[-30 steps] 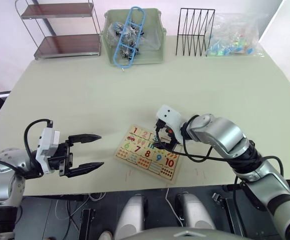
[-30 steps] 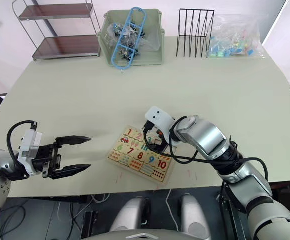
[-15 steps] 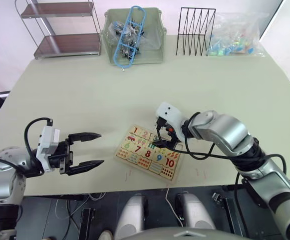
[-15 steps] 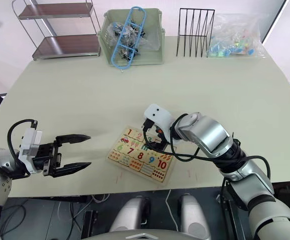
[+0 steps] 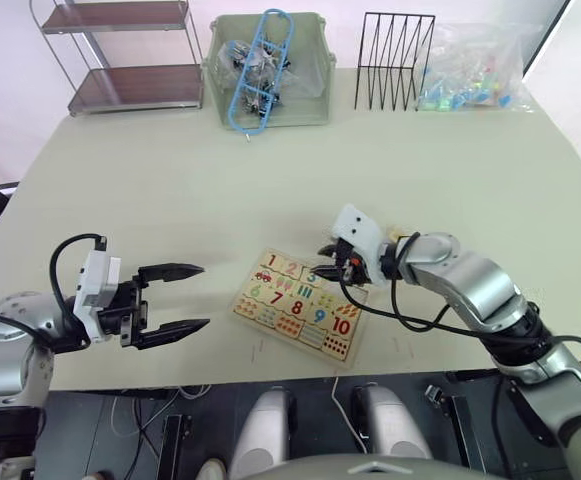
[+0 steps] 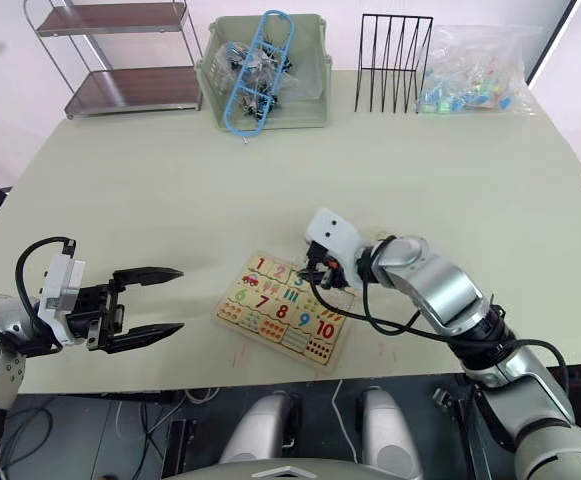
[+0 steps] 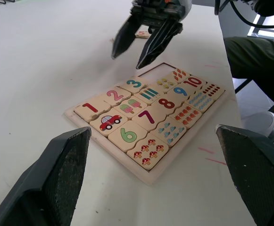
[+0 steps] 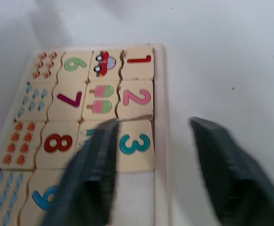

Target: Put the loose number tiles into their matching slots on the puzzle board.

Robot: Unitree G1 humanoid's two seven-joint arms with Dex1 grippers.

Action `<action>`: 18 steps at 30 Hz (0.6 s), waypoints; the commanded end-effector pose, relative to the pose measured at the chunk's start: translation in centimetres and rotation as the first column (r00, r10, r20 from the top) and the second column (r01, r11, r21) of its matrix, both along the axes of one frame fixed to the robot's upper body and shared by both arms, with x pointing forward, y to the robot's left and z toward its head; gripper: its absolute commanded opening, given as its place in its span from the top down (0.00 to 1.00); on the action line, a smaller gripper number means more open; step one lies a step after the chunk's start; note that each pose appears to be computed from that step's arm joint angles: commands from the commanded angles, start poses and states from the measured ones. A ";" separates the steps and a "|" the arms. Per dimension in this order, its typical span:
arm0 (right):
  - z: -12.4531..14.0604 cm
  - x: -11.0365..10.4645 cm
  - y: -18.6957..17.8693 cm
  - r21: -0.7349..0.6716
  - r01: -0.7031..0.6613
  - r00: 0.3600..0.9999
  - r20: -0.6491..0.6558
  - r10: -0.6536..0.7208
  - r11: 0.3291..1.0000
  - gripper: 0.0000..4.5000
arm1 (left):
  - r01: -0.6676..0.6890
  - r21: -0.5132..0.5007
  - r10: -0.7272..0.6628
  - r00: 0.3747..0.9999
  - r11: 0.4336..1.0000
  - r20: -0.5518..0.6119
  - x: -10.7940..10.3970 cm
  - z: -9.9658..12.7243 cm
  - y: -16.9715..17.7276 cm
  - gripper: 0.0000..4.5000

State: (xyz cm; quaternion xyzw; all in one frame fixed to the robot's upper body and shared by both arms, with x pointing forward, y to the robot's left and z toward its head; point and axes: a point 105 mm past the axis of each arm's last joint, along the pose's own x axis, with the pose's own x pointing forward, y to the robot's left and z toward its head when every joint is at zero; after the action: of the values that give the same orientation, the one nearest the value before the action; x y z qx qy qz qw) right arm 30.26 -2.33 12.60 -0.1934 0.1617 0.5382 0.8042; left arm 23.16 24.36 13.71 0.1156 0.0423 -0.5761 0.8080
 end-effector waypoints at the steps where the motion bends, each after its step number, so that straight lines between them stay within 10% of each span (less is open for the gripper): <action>1: 1.2 -0.2 -0.4 0.022 -0.038 0.998 0.057 0.037 0.999 0.96 | 0.011 0.004 -0.011 1.000 1.000 0.028 0.0 0.5 -0.2 0.00; 18: -1.6 -1.7 -0.8 -0.106 -0.129 0.992 -0.013 0.128 0.986 0.98 | 0.012 0.005 -0.012 1.000 1.000 0.028 -0.2 0.6 -0.3 0.00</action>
State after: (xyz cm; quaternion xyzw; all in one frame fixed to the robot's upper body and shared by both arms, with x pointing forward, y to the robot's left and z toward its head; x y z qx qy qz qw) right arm 28.69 -3.51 10.53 -0.2369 0.1938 0.5728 0.7604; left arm 23.17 24.36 13.67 0.1145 0.0430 -0.5739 0.8097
